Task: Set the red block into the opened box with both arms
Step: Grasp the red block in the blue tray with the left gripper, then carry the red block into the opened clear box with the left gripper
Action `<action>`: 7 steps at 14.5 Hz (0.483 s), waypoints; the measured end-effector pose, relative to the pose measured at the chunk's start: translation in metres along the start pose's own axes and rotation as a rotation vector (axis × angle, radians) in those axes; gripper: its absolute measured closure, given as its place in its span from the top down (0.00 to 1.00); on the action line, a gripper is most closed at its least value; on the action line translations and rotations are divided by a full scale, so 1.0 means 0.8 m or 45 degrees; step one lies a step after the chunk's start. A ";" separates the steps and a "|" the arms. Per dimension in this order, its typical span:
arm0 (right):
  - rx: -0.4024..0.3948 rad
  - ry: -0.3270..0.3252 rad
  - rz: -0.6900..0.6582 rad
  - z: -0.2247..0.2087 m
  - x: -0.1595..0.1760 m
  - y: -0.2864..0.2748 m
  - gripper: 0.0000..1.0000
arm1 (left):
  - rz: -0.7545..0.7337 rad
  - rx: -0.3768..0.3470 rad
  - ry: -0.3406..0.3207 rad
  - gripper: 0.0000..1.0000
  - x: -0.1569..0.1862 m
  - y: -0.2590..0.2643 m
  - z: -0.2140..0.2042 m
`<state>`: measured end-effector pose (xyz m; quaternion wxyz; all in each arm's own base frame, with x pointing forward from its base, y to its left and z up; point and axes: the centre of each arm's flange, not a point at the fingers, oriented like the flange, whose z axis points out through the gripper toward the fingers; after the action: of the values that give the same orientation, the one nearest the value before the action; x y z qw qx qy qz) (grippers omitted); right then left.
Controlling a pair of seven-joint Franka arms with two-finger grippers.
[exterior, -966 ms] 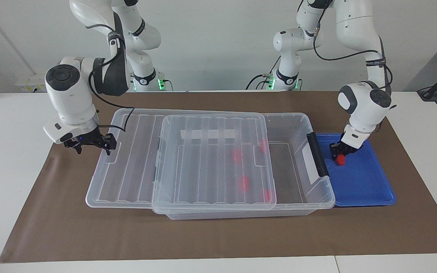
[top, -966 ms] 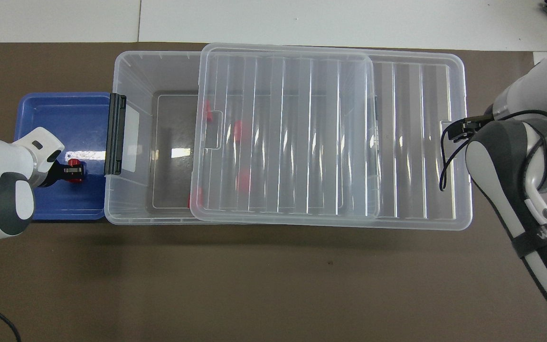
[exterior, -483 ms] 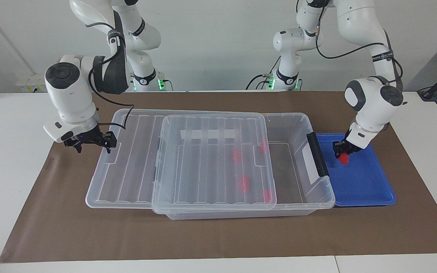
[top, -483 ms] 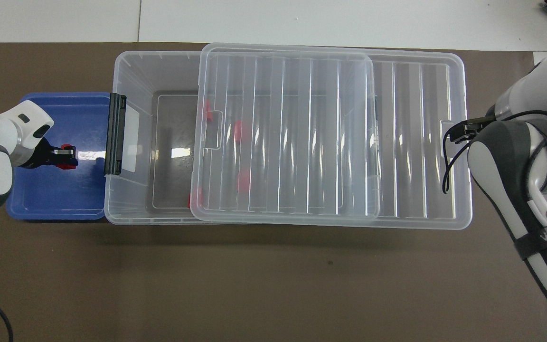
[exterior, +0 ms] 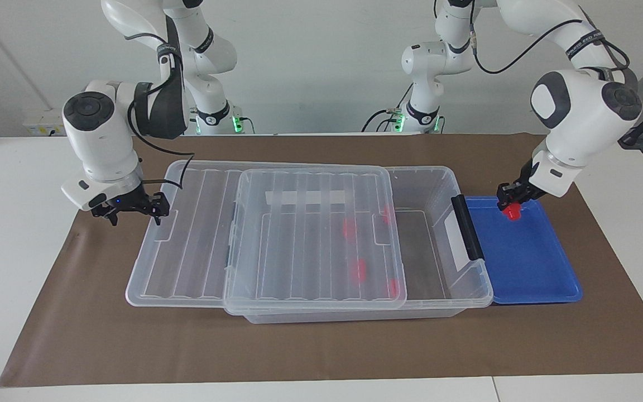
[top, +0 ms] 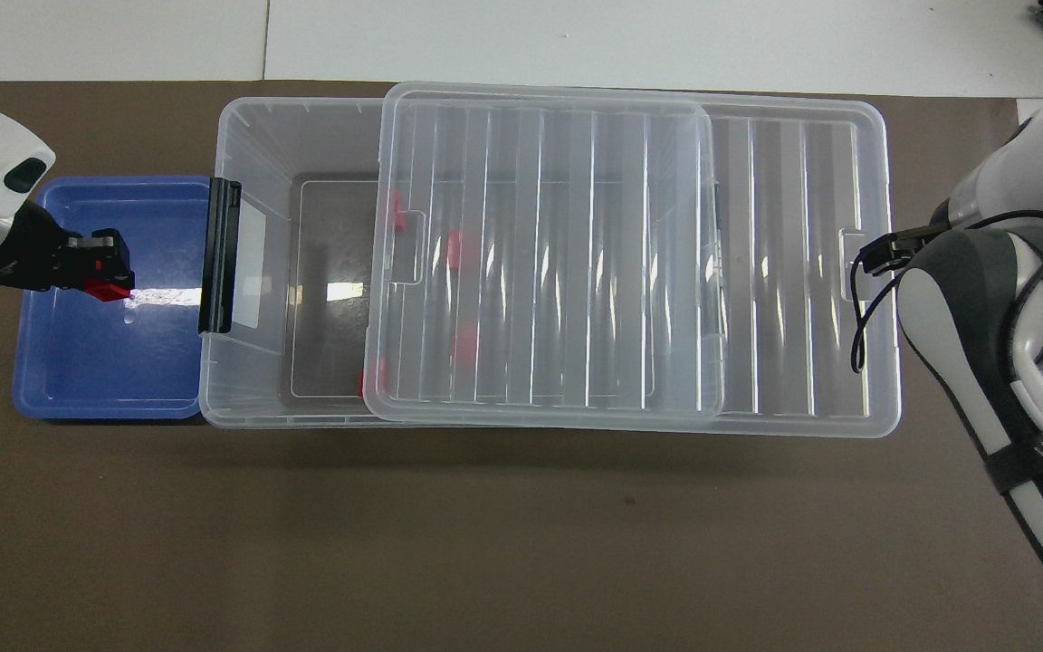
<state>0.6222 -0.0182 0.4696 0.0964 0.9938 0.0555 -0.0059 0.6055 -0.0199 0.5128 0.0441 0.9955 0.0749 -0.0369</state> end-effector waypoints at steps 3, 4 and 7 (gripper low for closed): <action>0.000 -0.001 -0.038 0.001 -0.001 0.008 1.00 | -0.179 -0.050 0.014 0.34 -0.017 0.081 -0.024; 0.000 -0.002 -0.045 0.001 -0.001 0.011 1.00 | -0.225 -0.055 0.018 0.34 -0.025 0.108 -0.025; -0.001 -0.001 -0.064 0.001 -0.002 0.016 1.00 | -0.283 -0.081 0.061 0.34 -0.044 0.178 -0.021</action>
<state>0.6220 -0.0310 0.4714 0.0966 0.9920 0.0804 -0.0087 0.5940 -0.1639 0.5444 0.0694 0.9798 0.1871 -0.0155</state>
